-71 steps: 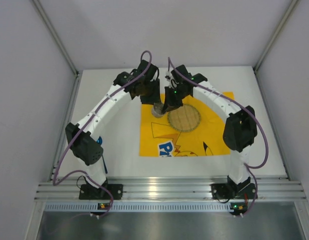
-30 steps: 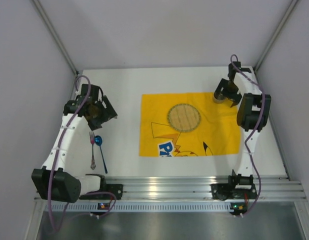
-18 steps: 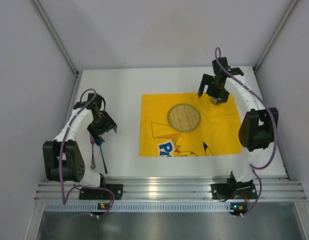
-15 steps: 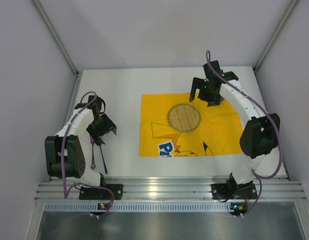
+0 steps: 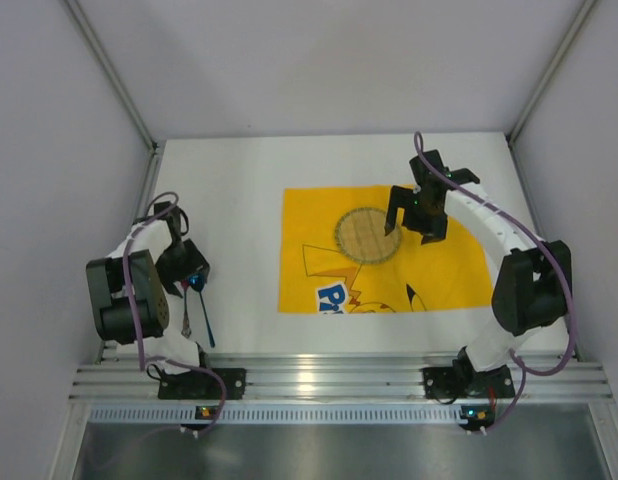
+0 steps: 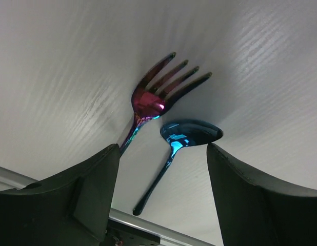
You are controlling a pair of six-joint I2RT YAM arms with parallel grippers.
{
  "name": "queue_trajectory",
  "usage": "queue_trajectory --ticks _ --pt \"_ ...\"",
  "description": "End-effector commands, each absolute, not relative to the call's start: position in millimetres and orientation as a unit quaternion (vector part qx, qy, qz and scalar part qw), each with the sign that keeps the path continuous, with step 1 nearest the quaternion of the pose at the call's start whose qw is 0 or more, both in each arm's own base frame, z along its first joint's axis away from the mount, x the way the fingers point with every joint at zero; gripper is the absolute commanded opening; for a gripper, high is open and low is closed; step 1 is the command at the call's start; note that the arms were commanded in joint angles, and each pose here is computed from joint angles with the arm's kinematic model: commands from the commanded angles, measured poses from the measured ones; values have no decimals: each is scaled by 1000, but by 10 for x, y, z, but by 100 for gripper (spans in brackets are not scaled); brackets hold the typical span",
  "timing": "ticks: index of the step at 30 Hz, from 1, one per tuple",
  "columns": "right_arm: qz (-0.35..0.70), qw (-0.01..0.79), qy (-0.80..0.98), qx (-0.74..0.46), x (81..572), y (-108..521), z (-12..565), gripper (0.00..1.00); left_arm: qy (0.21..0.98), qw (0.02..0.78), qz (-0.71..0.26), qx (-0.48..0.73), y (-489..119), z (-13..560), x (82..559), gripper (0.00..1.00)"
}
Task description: Set the dinner table for one person
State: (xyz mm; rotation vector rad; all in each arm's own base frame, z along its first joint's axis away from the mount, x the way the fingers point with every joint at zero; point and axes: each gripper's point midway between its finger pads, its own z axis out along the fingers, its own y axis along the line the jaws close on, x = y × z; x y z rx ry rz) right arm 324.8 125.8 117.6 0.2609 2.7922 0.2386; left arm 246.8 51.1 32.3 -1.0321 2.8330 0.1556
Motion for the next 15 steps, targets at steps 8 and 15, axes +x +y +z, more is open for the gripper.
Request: queue_trajectory --ticks 8,15 --pt "99 200 971 80 3371 1280 1369 100 962 10 19 -273 497 -172 2546 62" --pt "97 196 973 79 3366 1277 1332 100 958 16 7 -286 500 -262 2773 46"
